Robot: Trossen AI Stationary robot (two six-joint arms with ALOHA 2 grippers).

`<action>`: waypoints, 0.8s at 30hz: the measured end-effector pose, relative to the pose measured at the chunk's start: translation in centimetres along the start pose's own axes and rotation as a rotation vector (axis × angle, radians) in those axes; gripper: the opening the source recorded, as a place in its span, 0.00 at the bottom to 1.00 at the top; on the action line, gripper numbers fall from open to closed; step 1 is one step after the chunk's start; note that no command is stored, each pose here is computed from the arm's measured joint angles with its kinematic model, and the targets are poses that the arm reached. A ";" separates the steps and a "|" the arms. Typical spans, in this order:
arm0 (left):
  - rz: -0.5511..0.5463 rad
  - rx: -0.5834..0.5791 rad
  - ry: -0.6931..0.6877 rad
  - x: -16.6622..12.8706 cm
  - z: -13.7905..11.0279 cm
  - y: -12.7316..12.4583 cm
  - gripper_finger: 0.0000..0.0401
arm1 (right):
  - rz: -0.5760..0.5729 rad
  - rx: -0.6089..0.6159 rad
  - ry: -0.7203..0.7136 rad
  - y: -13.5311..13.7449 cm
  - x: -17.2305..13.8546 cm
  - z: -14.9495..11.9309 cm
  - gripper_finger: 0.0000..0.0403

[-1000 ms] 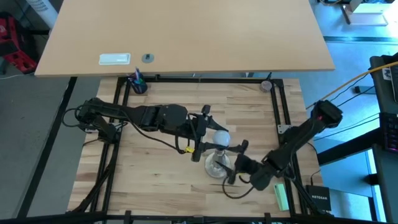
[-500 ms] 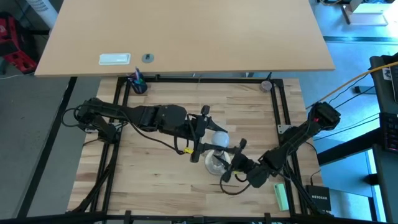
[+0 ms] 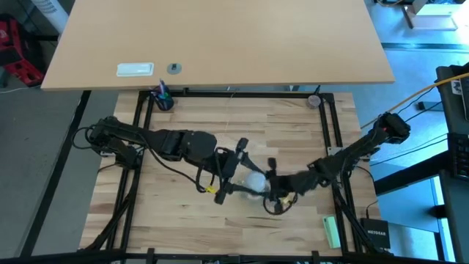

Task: Screw lightbulb
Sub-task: Insert the lightbulb into the lamp

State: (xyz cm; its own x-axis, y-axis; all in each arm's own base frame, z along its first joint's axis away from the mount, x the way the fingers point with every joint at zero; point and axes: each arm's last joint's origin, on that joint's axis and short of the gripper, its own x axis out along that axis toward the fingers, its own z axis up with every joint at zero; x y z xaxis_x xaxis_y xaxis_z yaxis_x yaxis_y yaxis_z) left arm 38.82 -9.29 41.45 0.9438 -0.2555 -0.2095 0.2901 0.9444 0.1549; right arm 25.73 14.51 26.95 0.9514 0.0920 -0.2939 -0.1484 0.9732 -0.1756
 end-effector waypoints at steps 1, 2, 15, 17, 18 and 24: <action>-0.020 0.002 -0.002 0.0 0.0 -0.1 0.55 | 0.075 -0.015 -0.012 -0.5 0.2 0.1 0.36; -0.034 0.001 -0.004 0.0 0.0 -0.1 0.55 | 0.156 -0.025 -0.023 -1.0 0.4 0.2 0.36; -0.129 0.005 0.003 -0.1 -0.5 1.3 0.55 | 0.570 -0.034 -0.069 -6.5 2.3 -0.7 0.36; -0.128 -0.006 0.011 -0.2 -0.6 1.5 0.55 | 0.525 -0.009 -0.050 -6.5 2.3 -0.7 0.36; -0.128 -0.008 0.015 -0.2 -0.6 1.5 0.55 | 0.497 0.013 -0.042 -6.5 2.4 -0.6 0.36; -0.097 -0.018 0.019 -0.2 -0.6 1.7 0.55 | 0.421 0.141 0.033 -6.8 2.1 -0.7 0.47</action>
State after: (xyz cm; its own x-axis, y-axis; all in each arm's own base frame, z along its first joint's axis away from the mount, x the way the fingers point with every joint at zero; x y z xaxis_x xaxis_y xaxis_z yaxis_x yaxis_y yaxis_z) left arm 39.03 -7.55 41.16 0.9083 -0.3417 -0.2414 0.3765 0.9192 0.1157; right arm 28.56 7.94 26.89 0.8063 0.4823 -0.3424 -0.4810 0.8716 0.0952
